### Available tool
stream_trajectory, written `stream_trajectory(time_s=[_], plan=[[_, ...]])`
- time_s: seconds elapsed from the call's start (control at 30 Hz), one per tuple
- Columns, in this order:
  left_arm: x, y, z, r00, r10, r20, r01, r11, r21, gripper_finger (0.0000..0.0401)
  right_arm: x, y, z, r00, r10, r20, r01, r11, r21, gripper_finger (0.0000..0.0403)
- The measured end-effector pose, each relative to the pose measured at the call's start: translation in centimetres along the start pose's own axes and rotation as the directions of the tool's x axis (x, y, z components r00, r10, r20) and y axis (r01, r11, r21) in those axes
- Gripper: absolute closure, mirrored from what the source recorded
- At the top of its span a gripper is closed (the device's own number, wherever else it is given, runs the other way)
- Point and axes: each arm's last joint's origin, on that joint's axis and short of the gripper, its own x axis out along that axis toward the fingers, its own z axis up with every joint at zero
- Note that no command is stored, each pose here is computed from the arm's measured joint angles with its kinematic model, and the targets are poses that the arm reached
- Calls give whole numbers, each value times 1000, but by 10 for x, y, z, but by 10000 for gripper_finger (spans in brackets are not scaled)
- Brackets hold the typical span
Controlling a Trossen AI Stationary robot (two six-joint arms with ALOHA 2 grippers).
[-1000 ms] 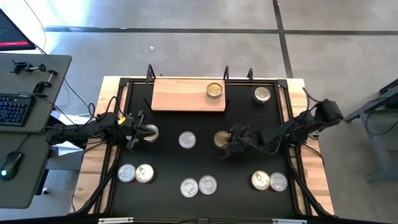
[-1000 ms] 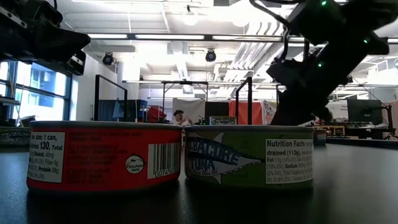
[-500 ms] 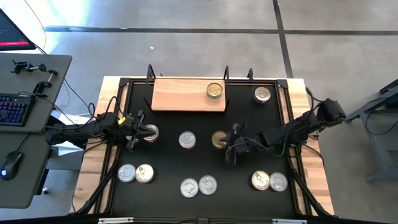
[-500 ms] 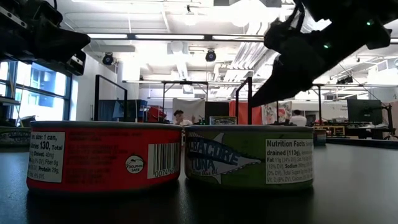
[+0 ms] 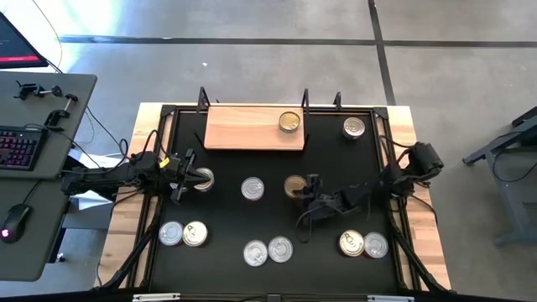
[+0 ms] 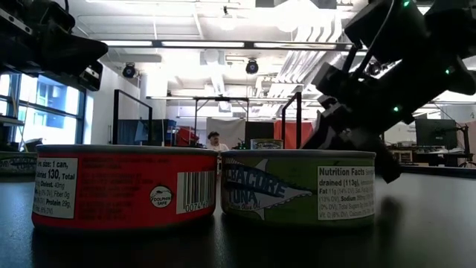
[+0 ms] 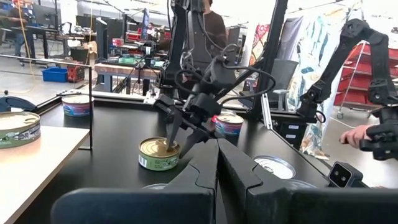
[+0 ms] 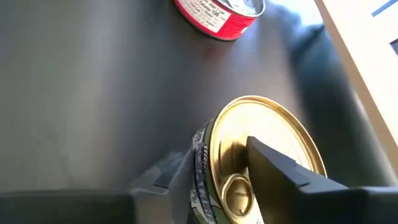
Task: Stack canned seafood by type on shelf
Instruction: Put the green tuna can on the shelf aligned with the other green tuna can
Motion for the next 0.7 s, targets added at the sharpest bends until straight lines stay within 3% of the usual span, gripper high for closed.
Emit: stream_trajectory(time_s=[0.27,0.53,0.7], plan=[[0,0,0,1000,0,4,0,1000,0,401,4,3,-2,997,-76,-32,73,995,-67,394],[0,0,1,1000,-1,7,1,1000,-1,401,5,2,45,994,-76,-72,60,977,-204,401],[0,0,1,1000,-1,7,1,1000,-6,401,2,-7,83,992,-117,-40,107,975,-193,402]])
